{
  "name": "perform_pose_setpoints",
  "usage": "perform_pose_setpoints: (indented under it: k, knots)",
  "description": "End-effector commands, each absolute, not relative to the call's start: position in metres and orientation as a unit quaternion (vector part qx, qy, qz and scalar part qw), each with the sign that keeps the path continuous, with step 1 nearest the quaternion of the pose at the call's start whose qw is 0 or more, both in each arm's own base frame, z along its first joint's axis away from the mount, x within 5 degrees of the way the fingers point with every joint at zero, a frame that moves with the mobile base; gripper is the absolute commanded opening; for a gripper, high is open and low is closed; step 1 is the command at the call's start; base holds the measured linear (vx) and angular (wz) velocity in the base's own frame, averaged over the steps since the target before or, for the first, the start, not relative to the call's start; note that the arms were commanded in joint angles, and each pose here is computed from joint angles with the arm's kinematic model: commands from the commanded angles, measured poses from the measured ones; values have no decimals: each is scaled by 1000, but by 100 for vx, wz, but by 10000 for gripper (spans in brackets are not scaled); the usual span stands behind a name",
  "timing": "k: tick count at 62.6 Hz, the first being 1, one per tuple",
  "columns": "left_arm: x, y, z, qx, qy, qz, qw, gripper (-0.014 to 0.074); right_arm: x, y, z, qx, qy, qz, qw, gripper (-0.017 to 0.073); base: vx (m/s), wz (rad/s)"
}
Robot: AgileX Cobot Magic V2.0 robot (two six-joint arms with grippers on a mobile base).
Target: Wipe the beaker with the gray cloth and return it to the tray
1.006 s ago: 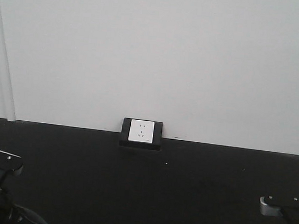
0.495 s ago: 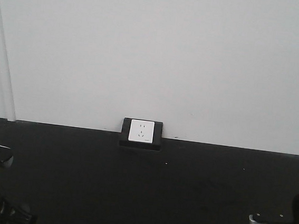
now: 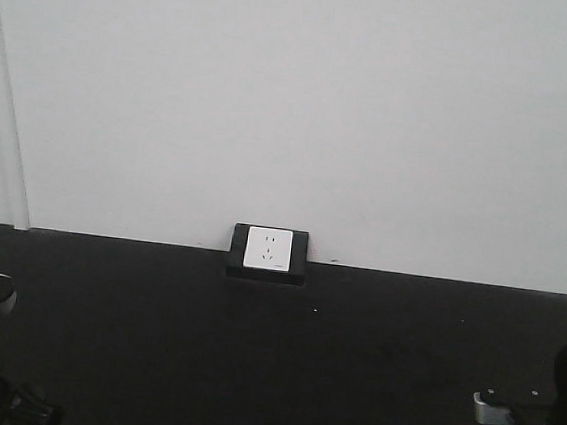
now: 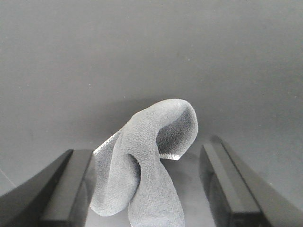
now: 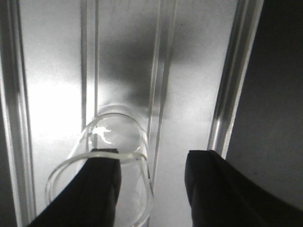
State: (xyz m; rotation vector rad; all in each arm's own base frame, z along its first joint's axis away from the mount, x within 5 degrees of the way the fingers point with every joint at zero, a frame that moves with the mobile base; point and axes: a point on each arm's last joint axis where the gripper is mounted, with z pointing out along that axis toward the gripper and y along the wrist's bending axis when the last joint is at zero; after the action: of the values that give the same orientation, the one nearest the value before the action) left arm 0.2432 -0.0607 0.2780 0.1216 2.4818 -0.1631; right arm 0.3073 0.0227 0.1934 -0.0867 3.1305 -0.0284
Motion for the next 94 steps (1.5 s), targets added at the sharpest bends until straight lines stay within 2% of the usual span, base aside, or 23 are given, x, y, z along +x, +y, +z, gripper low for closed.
perform_pose_setpoints:
  k: [1, 8, 15, 27, 34, 45, 50, 58, 71, 94]
  knots:
    - [246, -62, 298, 41, 926, -75, 369, 554, 307, 19, 230, -35, 999, -19, 36, 419, 0, 0]
    - [245, -62, 299, 41, 924, -76, 371, 552, 301, 18, 256, -33, 997, -17, 69, 414, 0, 0]
    - [240, -60, 307, 42, 918, -76, 386, 531, 281, 19, 296, -30, 990, -5, 135, 397, 0, 0]
    - [217, -54, 331, 43, 892, -87, 442, 437, 237, 18, 349, -25, 961, 14, 275, 289, 0, 0]
    - [198, -49, 334, 42, 870, -95, 482, 329, 212, 16, 358, -25, 937, 17, 347, 177, 0, 0]
    - [165, -41, 328, 40, 826, -109, 552, 100, 179, 14, 362, -24, 909, 21, 417, -15, 0, 0]
    - [154, -38, 325, 39, 816, -112, 566, -6, 168, 14, 363, -20, 905, 32, 423, -13, 0, 0]
    - [140, -35, 321, 39, 811, -114, 572, -8, 151, 17, 367, -14, 906, 60, 418, -13, 0, 0]
    - [135, -34, 321, 39, 815, -112, 567, -8, 133, 17, 373, -14, 903, 67, 423, -12, 0, 0]
    - [135, -33, 320, 40, 816, -110, 566, -8, 127, 17, 375, -15, 899, 67, 433, -12, 0, 0]
